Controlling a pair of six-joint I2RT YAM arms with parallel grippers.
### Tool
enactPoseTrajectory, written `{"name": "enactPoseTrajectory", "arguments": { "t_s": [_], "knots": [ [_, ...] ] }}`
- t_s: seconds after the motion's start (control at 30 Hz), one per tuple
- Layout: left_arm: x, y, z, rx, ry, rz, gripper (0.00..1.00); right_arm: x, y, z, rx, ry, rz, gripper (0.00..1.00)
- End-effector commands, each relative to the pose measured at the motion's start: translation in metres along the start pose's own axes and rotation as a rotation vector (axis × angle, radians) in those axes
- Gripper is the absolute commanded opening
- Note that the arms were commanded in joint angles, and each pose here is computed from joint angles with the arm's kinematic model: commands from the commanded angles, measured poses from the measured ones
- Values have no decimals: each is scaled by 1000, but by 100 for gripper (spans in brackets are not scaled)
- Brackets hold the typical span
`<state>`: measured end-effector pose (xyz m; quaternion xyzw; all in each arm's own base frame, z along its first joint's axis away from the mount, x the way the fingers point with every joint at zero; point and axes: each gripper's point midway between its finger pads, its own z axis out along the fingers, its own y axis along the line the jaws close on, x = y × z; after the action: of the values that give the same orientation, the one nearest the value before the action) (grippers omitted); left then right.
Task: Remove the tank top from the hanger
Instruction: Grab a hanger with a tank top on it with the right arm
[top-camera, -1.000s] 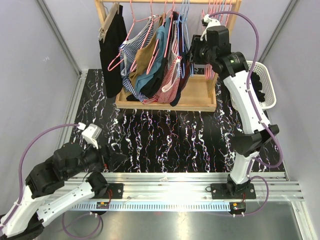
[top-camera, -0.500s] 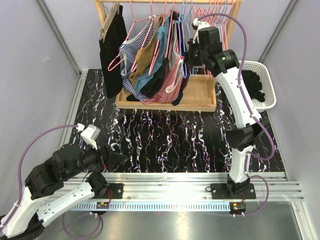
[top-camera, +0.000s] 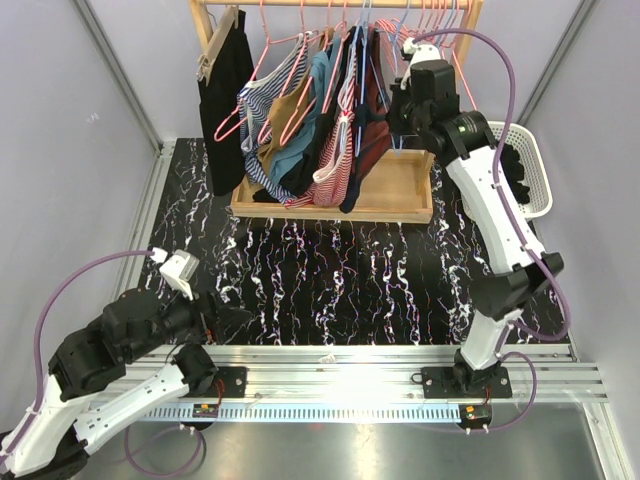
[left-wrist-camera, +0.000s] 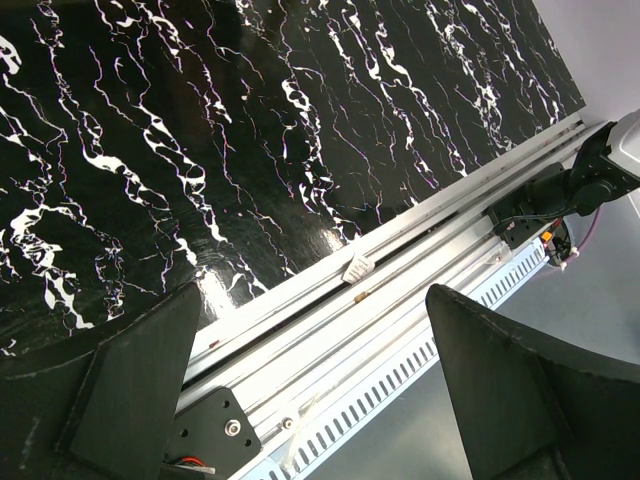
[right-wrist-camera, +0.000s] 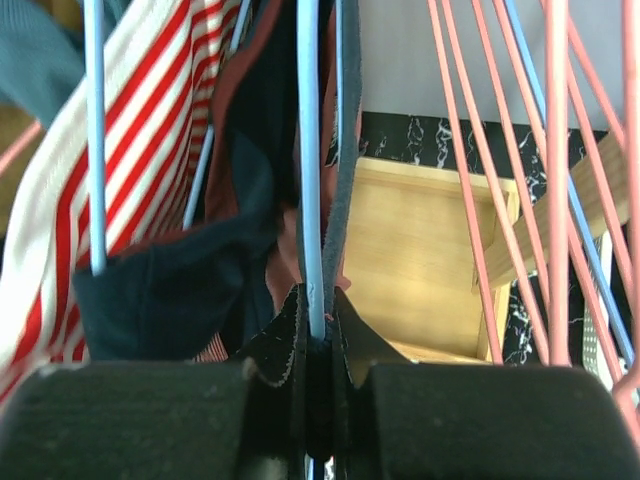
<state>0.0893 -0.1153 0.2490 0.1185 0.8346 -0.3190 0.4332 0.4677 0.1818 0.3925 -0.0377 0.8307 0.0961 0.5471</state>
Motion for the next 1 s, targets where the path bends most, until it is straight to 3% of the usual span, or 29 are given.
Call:
{"name": "enactPoseTrajectory", "arguments": {
  "t_s": [0.0, 0.4, 0.67, 0.97],
  "knots": [
    [-6, -2, -3, 17, -42, -19, 99, -80, 0, -60, -57, -326, 24, 0],
    [-5, -1, -3, 15, -49, -23, 99, -97, -4, -104, -116, -686, 0, 0],
    [-6, 1, -7, 7, -61, -33, 99, -96, -17, -159, -121, -828, 35, 0],
    [-10, -4, -2, 18, -58, -25, 99, -67, -29, -193, -130, -880, 48, 0]
  ]
}}
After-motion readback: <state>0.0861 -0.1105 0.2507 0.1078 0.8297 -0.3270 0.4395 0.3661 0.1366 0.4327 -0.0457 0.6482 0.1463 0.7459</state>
